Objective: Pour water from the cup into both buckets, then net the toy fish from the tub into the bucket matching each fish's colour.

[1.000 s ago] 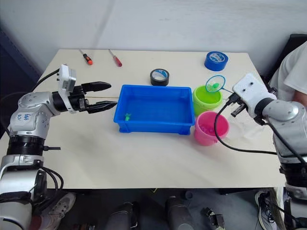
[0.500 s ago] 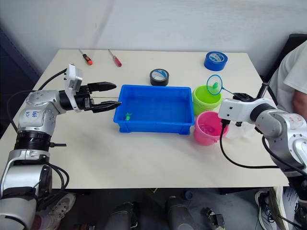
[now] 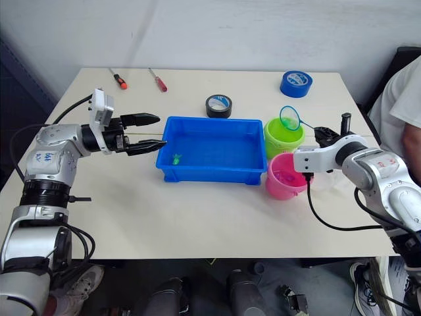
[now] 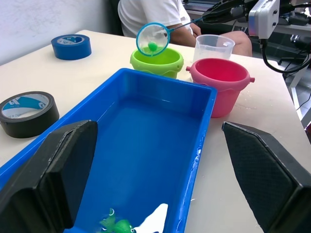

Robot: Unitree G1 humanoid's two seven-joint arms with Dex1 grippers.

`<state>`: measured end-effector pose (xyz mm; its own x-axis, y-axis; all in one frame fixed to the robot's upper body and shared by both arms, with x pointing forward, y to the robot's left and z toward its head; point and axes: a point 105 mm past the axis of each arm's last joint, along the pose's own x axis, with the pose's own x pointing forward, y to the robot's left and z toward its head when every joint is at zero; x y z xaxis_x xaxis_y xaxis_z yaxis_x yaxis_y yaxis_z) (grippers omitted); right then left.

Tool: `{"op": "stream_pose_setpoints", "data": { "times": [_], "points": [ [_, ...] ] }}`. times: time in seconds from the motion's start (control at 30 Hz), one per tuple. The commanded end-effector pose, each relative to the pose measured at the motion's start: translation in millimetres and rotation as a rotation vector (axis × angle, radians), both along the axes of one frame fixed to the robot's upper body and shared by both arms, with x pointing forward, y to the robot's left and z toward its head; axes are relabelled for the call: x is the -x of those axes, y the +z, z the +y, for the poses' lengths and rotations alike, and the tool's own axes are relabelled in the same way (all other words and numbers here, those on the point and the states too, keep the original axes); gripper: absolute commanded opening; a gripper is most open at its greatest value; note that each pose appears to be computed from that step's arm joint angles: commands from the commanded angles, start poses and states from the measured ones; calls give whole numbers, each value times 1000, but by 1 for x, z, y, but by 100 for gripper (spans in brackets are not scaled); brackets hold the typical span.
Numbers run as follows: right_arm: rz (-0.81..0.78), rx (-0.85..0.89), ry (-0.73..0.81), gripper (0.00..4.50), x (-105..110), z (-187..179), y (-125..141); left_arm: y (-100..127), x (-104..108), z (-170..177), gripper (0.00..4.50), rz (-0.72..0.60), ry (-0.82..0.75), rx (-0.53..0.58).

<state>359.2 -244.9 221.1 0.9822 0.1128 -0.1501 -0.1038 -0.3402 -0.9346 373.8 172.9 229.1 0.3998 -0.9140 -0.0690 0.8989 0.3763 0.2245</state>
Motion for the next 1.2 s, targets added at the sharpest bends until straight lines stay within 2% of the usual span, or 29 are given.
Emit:
{"op": "stream_pose_setpoints", "data": {
  "times": [0.03, 0.2, 0.27, 0.33, 0.47, 0.53, 0.63, 0.7, 0.83, 1.0, 1.2],
  "points": [
    [-65, 10, -6, 0, 2, -4, 18, 9, 3, 1, 447, -43, -2, 7],
    [-100, -104, 7, 0, 5, 3, 35, 10, 4, 8, 447, -46, 23, 8],
    [-69, -338, -4, 0, 7, 12, 48, 13, 4, 18, 447, -50, 64, 16],
    [17, -607, 22, 0, 6, 31, 56, 14, 4, 33, 447, -52, 118, 5],
    [232, -888, 101, 0, 4, 64, 55, 14, 8, 53, 447, -55, 193, -12],
    [389, -983, 135, 0, 4, 83, 46, 13, 12, 64, 447, -48, 242, -14],
    [592, -1009, 149, 0, 5, 107, 25, 7, 21, 77, 447, -27, 302, -23],
    [686, -959, 124, 0, 4, 116, 7, 5, 29, 84, 447, -15, 336, -27],
    [774, -921, 97, 0, -7, 130, -18, -1, 49, 99, 447, 25, 402, -38],
    [864, -905, 108, 0, -13, 155, -37, -4, 70, 109, 447, 53, 435, -53],
    [910, -913, 132, 0, -19, 190, -49, -10, 78, 120, 447, 51, 509, -93]
  ]
}}
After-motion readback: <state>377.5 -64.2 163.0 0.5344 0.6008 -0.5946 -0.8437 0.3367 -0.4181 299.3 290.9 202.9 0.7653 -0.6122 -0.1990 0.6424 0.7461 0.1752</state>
